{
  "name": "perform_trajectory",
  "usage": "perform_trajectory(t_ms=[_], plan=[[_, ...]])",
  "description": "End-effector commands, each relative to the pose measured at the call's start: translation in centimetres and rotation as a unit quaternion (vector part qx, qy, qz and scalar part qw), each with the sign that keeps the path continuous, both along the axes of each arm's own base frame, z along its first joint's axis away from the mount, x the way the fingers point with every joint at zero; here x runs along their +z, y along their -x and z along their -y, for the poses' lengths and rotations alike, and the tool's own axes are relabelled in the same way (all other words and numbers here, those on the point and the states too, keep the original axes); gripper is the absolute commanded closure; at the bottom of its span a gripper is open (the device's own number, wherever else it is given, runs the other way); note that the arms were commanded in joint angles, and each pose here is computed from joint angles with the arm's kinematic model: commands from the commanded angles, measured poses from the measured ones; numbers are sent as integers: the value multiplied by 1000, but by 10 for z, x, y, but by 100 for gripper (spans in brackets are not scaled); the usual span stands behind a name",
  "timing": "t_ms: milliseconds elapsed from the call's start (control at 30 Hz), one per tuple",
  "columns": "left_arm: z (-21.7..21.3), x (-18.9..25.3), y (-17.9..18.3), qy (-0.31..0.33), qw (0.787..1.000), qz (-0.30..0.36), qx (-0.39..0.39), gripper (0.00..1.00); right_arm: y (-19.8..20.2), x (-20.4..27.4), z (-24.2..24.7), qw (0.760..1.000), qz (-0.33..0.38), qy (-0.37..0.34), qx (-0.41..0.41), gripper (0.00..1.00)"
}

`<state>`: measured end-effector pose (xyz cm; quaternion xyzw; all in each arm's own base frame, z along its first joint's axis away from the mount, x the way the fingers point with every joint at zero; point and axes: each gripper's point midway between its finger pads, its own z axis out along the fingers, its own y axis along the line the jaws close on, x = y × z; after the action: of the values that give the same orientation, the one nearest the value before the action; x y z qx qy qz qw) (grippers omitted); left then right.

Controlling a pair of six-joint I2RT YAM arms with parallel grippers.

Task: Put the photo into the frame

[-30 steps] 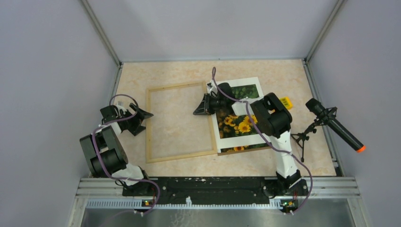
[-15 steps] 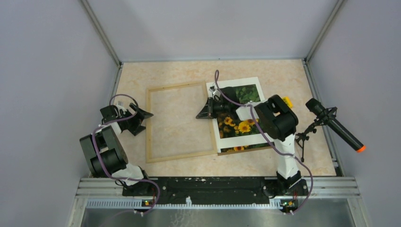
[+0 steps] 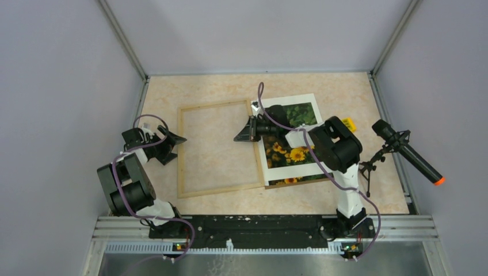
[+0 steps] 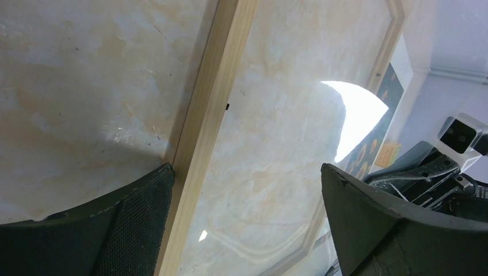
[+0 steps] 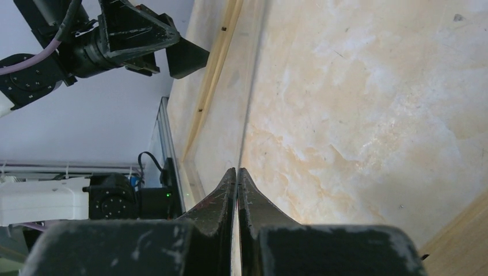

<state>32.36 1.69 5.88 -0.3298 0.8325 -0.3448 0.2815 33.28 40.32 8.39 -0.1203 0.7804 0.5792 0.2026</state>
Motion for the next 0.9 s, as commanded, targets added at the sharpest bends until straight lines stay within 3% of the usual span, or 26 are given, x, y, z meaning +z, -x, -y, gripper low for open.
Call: perform_trajectory(t_ms=[0, 600, 867], plan=[[9, 15, 0, 15, 1000, 23, -15, 1, -1, 46, -7, 997, 70, -42, 7, 100], [10, 12, 1, 19, 1000, 19, -16, 1, -12, 37, -16, 997, 58, -50, -4, 100], [10, 12, 0, 20, 999, 19, -16, 1, 0, 61, -10, 995, 67, -79, 3, 100]])
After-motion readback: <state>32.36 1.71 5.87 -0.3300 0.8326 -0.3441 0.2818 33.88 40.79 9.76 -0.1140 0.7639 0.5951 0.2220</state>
